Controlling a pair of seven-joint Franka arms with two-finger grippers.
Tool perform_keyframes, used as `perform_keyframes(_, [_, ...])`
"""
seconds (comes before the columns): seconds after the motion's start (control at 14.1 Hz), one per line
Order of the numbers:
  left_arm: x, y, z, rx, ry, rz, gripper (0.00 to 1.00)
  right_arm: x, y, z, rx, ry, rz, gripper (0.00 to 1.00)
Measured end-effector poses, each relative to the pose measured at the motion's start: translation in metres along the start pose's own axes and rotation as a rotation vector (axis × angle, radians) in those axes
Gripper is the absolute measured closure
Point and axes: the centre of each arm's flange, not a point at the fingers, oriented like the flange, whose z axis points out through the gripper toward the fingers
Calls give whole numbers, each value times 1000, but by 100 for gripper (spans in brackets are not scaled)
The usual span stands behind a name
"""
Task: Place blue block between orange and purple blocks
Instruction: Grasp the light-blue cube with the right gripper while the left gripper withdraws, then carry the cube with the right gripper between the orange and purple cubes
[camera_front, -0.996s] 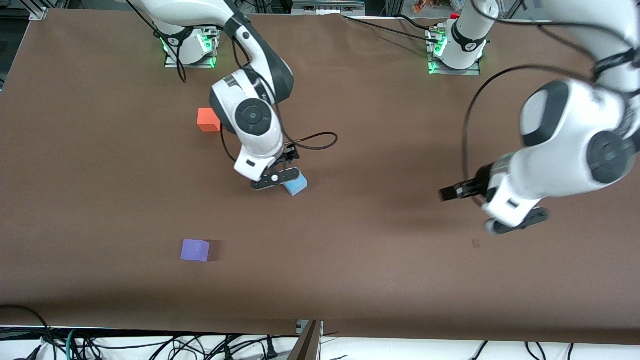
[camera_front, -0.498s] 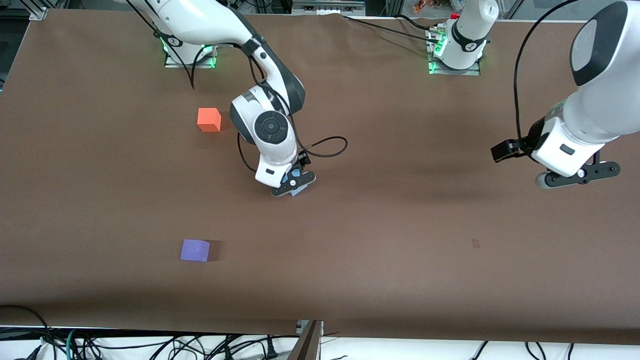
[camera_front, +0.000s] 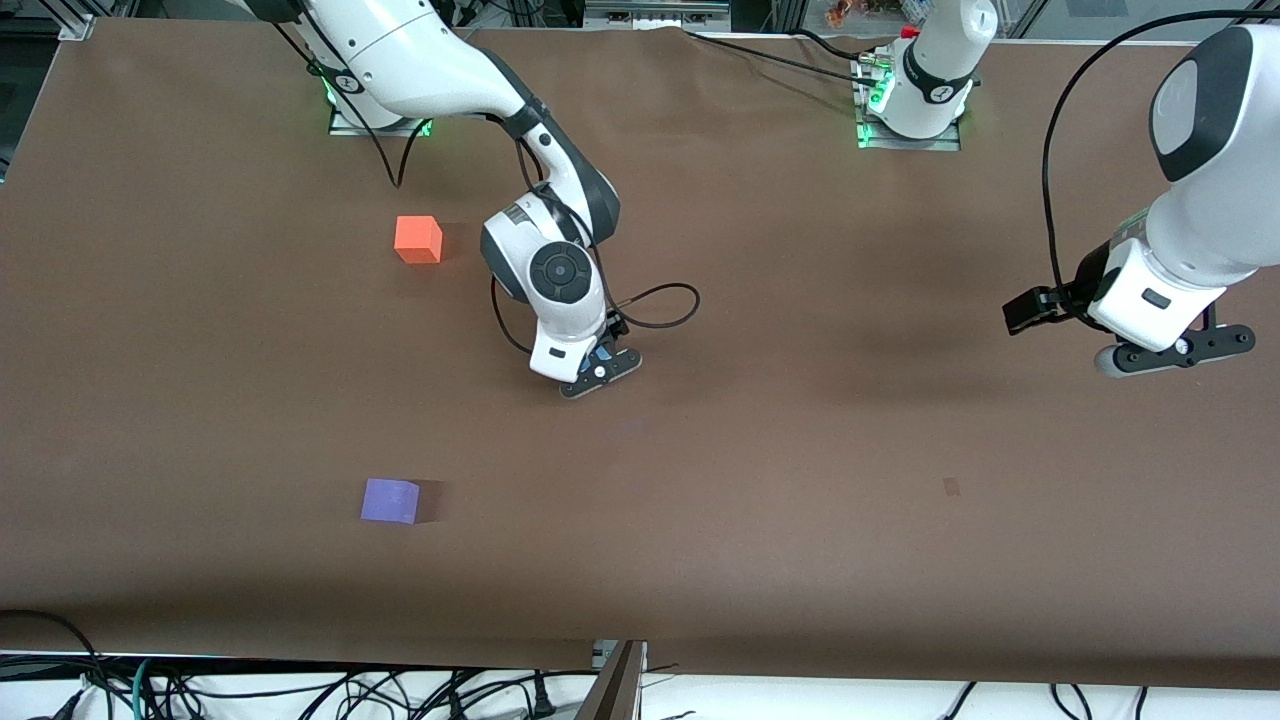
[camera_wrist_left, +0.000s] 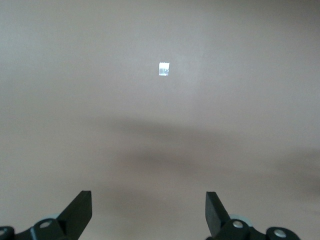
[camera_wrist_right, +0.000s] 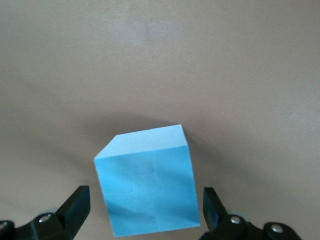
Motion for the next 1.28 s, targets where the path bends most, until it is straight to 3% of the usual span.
perform_keyframes(0.21, [1,-1,-14,-12,26,-3,0,0,-2,-1,0,3,-4,0])
perform_keyframes(0.36, [1,-1,-18,-18,34,-5,0,0,-3,-1,-1,2,-8,6])
perform_keyframes(0.57, [-1,-3,-63,-40,94,-10,0,1,-4,-3,-1,8,-9,37])
perform_keyframes(0.85, [-12,-30,-127,-77,150,-50,0,13,47,-37,-45,28,65,39])
perform_keyframes(1.07, [-6,-49,-124,-99,139,-85,0,8,140,-76,-104,-21,160,41])
perform_keyframes(1.28, [-12,-50,-121,-91,96,-83,0,-9,206,-80,-108,-56,256,41])
